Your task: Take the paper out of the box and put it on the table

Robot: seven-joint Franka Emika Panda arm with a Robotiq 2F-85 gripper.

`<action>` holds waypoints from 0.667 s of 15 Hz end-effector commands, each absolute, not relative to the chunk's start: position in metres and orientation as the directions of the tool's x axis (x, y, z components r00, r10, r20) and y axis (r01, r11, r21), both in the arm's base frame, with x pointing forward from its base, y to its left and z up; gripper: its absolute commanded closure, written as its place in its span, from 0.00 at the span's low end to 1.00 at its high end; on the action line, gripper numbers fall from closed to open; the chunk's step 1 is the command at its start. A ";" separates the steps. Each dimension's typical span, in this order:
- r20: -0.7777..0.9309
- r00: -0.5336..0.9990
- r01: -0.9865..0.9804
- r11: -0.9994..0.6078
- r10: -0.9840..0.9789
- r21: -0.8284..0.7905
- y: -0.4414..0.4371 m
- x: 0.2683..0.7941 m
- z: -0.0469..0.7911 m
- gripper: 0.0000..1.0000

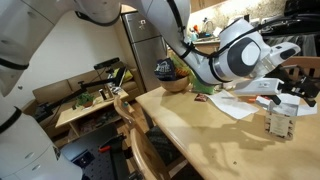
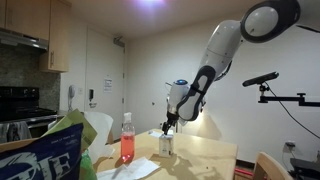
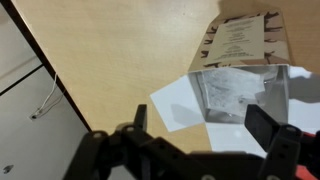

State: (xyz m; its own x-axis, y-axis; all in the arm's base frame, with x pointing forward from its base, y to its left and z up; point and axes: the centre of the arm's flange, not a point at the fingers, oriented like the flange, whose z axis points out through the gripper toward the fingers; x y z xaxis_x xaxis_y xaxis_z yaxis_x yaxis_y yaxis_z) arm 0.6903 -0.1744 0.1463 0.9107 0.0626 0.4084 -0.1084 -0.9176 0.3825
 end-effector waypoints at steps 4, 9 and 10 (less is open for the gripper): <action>0.441 0.894 -0.116 -0.908 0.081 0.403 -0.167 0.686 0.168 0.00; 0.482 0.868 -0.096 -0.913 0.118 0.397 -0.158 0.690 0.187 0.00; 0.477 0.871 -0.091 -0.918 0.114 0.386 -0.156 0.693 0.184 0.00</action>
